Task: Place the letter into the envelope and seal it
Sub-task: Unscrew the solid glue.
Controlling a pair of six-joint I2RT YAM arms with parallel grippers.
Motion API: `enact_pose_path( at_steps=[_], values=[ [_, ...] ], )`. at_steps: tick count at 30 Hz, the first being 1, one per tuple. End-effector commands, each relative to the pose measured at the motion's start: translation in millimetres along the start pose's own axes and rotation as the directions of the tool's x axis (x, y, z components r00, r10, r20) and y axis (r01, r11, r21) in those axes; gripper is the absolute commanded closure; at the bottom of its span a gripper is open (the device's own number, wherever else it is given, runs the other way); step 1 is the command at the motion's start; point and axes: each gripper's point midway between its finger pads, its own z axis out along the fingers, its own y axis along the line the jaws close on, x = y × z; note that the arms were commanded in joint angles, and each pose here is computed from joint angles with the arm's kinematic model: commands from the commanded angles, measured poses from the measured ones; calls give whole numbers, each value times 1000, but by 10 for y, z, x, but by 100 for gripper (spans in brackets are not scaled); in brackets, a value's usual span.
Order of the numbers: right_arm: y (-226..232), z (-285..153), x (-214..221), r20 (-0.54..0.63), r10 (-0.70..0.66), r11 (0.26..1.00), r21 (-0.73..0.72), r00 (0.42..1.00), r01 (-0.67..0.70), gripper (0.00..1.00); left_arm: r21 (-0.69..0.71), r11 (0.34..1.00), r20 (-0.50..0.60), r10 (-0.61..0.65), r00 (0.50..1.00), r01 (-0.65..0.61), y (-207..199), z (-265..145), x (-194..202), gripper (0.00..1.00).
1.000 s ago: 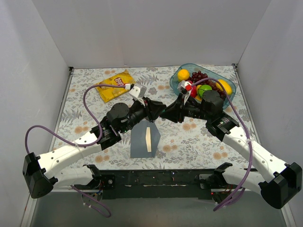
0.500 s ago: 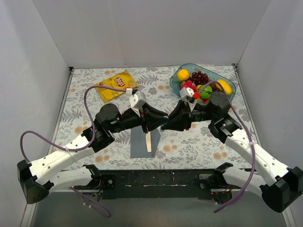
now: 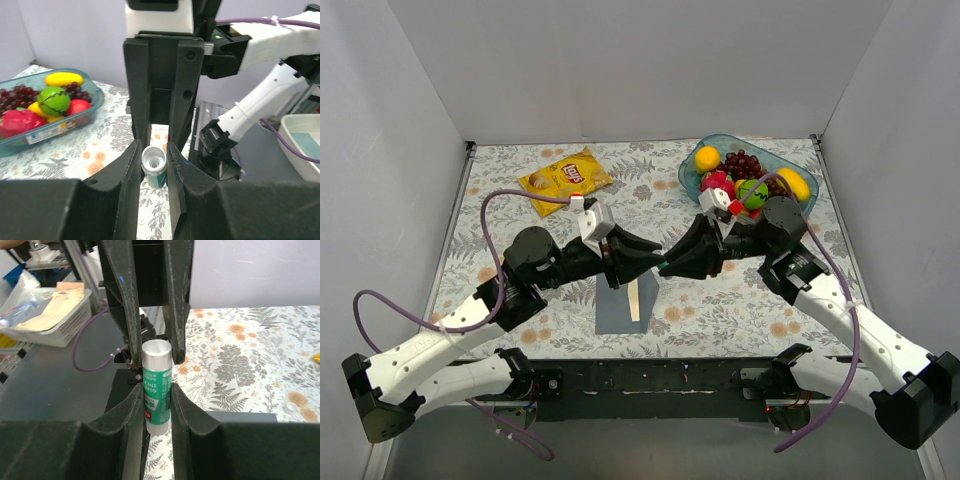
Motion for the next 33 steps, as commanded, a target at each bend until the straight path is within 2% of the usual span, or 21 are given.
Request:
enact_pose_path(
  at_steps=[1, 2, 3, 6, 10, 11, 12, 14, 16, 21, 28, 31, 33],
  values=[
    [-228, -24, -203, 24, -35, 988, 153, 999, 31, 99, -172, 985, 80, 33, 996, -19, 248, -191, -215, 81],
    [-310, -38, -195, 24, -20, 980, 198, 1000, 15, 99, -213, 977, 90, 32, 995, -12, 319, -210, -216, 75],
    [-347, -40, -187, 24, -15, 977, 213, 1000, 9, 99, -232, 973, 108, 35, 994, -10, 345, -233, -250, 60],
    [-438, -50, -181, 27, -1, 966, 260, 1000, -6, 99, -306, 952, 140, 25, 990, 19, 477, -262, -292, 26],
    [-569, -74, -152, 33, 26, 945, 326, 999, -35, 99, -448, 887, 225, -12, 974, 114, 764, -316, -350, 15],
    [-614, -87, -148, 35, 31, 937, 347, 999, -42, 99, -465, 871, 256, -38, 966, 158, 805, -327, -371, 14],
    [-675, -97, -125, 41, 53, 924, 377, 998, -64, 99, -525, 827, 279, -56, 959, 201, 956, -319, -356, 14],
    [-720, -105, -113, 43, 67, 915, 395, 997, -78, 99, -564, 798, 263, -69, 962, 211, 1050, -276, -339, 17],
    [-754, -110, -113, 49, 76, 906, 413, 996, -90, 99, -586, 786, 192, -103, 976, 198, 1131, -150, -151, 24],
    [-803, -132, -117, 59, 80, 893, 440, 995, -98, 99, -528, 822, 153, -155, 976, 214, 1062, 48, -43, 31],
    [-825, -141, -97, 63, 85, 885, 453, 994, -104, 99, -507, 832, 153, -170, 973, 225, 1032, 79, -10, 41],
    [-823, -140, -96, 64, 85, 886, 451, 994, -105, 99, -497, 838, 152, -174, 973, 228, 1014, 93, -4, 50],
    [-836, -142, -97, 66, 86, 883, 457, 994, -107, 99, -487, 841, 155, -180, 971, 234, 997, 103, -6, 60]
  ],
)
